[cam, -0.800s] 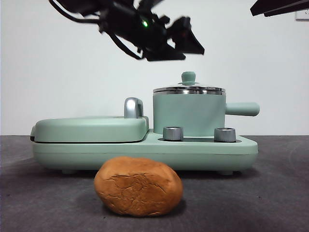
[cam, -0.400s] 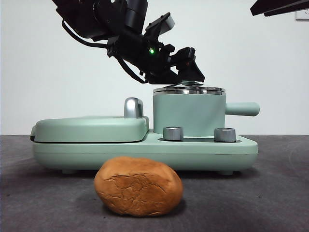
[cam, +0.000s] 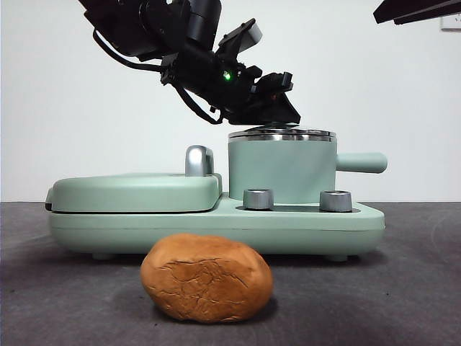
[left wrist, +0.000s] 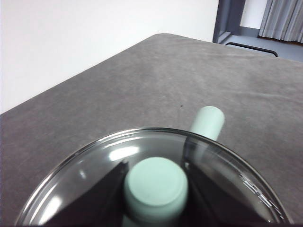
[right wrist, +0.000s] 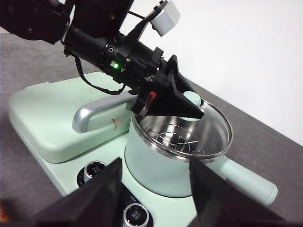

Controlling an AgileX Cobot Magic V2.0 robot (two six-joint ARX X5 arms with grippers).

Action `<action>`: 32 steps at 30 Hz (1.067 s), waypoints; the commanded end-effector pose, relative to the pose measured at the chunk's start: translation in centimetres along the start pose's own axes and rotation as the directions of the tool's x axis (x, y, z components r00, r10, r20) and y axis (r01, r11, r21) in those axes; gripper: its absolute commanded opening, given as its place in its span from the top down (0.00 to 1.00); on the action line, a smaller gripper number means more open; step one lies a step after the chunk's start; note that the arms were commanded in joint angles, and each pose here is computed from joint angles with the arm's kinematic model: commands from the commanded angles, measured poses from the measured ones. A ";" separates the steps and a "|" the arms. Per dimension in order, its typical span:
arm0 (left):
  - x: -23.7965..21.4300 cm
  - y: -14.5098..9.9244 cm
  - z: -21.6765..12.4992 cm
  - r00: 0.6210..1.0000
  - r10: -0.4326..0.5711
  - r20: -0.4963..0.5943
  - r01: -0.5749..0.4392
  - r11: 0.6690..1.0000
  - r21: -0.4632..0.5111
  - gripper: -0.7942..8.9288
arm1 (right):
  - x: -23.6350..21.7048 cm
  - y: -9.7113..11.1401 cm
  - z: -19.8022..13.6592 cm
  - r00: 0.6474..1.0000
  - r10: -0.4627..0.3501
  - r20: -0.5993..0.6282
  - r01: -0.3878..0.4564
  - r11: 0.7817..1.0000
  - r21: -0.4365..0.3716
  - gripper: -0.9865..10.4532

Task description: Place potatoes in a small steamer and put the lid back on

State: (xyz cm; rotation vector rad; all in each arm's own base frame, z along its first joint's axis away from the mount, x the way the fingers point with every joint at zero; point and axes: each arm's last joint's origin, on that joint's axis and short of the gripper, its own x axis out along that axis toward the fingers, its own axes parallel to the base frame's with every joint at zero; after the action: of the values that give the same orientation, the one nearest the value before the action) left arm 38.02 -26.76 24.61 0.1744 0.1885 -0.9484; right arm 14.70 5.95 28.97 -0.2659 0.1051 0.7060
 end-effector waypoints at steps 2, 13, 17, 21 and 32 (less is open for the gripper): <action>0.5 0.4 -0.1 1.000 0.016 -0.006 -0.016 1.000 0.020 0.88 | 0.0 -0.1 0.6 1.000 0.000 0.018 0.000 1.000 0.007 0.72; 0.1 0.5 0.7 0.998 0.061 0.013 -0.062 0.995 0.083 0.90 | 0.0 -0.1 0.5 1.000 0.001 0.013 -0.001 1.000 0.008 0.72; -0.7 0.6 1.9 0.996 0.073 0.044 -0.077 0.992 0.102 0.90 | 0.0 -0.1 0.5 1.000 0.002 0.012 -0.002 1.000 0.009 0.72; -1.7 0.6 3.2 0.994 0.081 0.077 -0.090 0.988 0.122 0.90 | 0.0 -0.1 0.5 1.000 0.001 0.012 -0.001 1.000 0.009 0.72; -4.9 0.7 7.1 0.980 0.105 0.168 -0.127 0.983 0.131 0.90 | 0.0 -0.1 0.5 1.000 0.002 0.012 -0.002 1.000 0.009 0.72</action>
State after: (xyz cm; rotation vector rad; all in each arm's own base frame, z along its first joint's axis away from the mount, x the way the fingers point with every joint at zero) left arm 36.68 -24.08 30.86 0.2470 0.0314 -0.8581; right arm 14.68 5.95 28.90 -0.2657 0.1129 0.7069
